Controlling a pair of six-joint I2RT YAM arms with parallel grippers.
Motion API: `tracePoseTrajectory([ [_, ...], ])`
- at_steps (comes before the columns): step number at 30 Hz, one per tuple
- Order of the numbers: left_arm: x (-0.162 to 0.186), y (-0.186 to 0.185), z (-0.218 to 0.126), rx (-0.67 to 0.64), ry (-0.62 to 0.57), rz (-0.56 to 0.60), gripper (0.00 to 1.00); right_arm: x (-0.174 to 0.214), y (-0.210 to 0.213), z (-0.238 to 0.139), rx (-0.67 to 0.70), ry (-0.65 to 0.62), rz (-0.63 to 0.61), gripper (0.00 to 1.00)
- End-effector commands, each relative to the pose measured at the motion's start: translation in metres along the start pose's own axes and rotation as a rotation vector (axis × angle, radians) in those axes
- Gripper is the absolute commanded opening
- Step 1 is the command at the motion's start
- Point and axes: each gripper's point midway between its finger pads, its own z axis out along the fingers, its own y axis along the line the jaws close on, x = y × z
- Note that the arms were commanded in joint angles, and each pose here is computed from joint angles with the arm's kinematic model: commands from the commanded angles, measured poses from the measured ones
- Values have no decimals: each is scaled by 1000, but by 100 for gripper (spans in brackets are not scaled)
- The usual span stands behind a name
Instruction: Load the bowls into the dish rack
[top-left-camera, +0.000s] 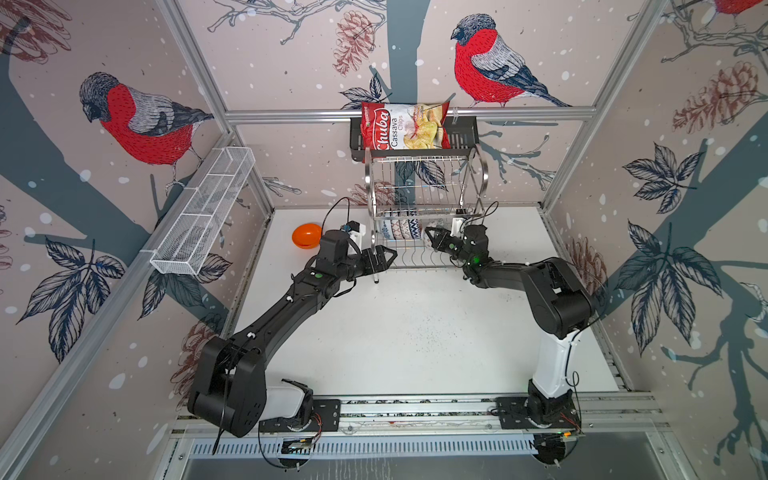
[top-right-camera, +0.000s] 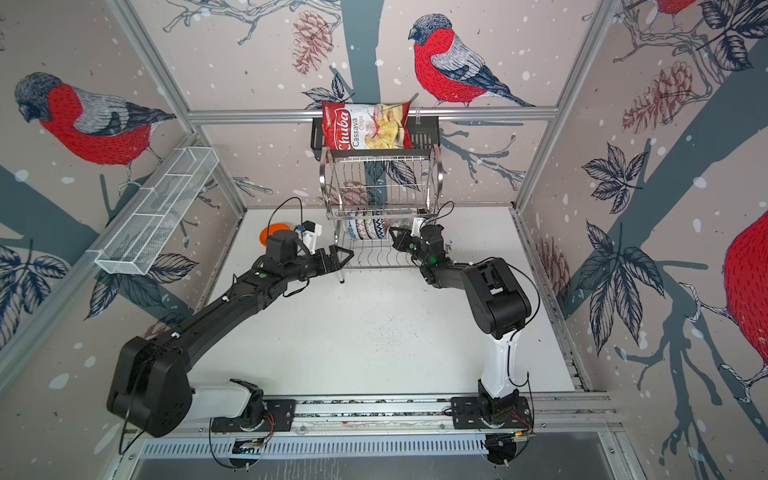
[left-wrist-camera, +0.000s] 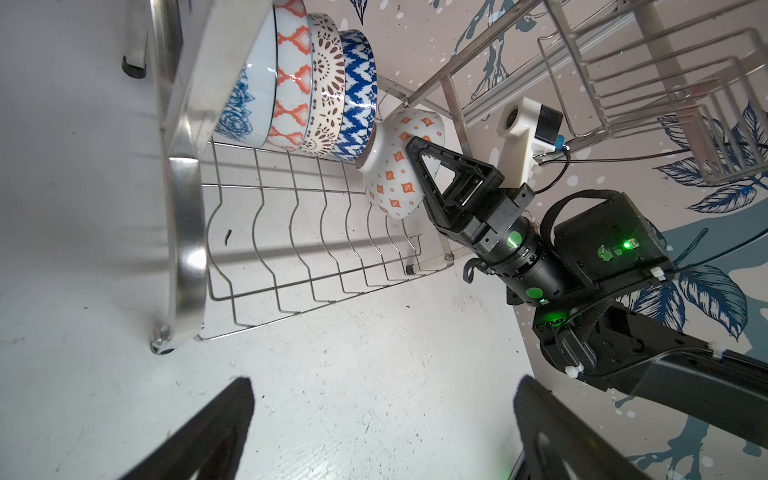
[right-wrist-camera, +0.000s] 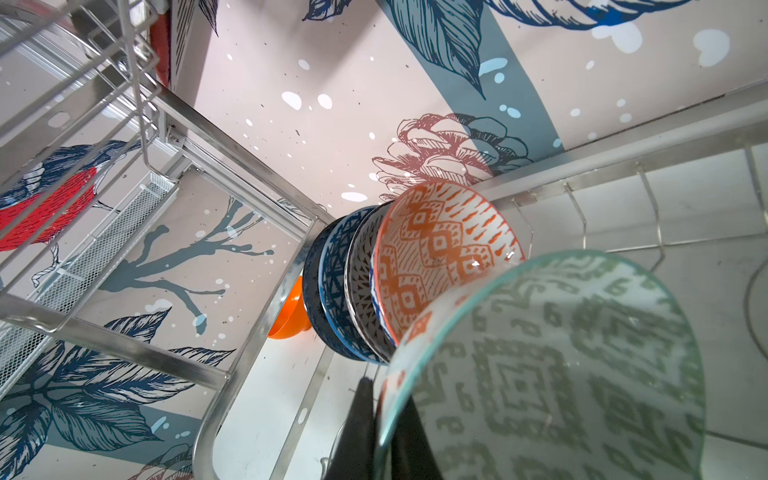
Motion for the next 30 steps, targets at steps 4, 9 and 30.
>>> tracePoseTrajectory([
  [4,-9,-5,-1,23,-29,23,98,-21,19,-1,-94,-103,-52,8],
  [9,-9,-5,0,25,-28,22,98,-21,24,1,-131,-105,-70,9],
  [30,-8,-4,-1,24,-28,20,98,-35,15,16,-134,-105,-94,11],
])
